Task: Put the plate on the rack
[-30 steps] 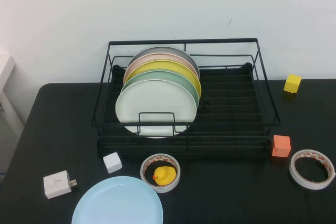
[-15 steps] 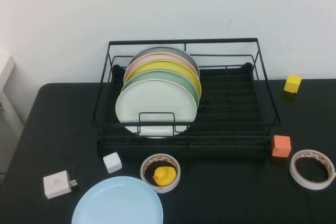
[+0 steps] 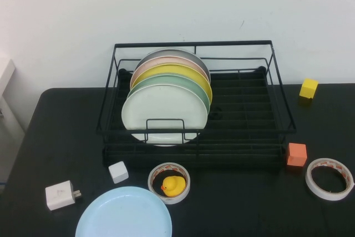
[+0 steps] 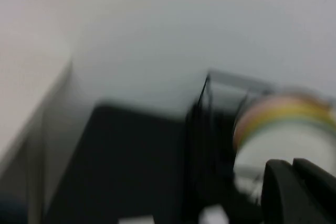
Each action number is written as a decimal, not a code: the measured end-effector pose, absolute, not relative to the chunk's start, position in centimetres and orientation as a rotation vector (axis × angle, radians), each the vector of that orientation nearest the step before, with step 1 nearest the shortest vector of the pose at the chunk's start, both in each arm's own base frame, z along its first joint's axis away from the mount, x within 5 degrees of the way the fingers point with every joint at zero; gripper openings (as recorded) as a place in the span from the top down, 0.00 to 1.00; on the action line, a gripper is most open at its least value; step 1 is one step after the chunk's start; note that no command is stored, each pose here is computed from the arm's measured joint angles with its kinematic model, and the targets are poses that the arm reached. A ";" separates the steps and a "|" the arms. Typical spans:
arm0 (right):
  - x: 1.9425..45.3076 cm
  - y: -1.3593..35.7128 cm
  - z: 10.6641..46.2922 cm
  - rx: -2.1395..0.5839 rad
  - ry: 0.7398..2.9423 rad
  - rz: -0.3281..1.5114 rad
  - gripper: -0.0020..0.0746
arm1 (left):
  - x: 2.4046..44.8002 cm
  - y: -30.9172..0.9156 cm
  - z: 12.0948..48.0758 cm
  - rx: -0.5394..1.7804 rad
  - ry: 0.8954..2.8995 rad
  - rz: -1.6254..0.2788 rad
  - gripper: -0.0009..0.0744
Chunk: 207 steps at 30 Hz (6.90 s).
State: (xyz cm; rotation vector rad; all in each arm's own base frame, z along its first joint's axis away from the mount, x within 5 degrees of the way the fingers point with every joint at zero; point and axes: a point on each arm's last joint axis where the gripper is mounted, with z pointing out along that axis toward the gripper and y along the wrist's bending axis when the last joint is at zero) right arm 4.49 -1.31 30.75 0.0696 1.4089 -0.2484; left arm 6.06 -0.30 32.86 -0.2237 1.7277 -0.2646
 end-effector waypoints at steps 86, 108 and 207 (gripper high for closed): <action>12.6 3.8 22.2 -0.575 2.291 0.166 0.98 | 29.2 -6.5 7.0 -0.211 3.012 -0.299 0.97; 12.0 4.7 22.1 -0.532 2.343 0.337 0.98 | 26.3 -7.4 19.3 0.012 2.933 -0.521 0.98; 33.3 19.0 35.3 -1.418 1.768 0.382 0.78 | 11.4 0.0 37.6 -0.309 1.675 0.251 0.99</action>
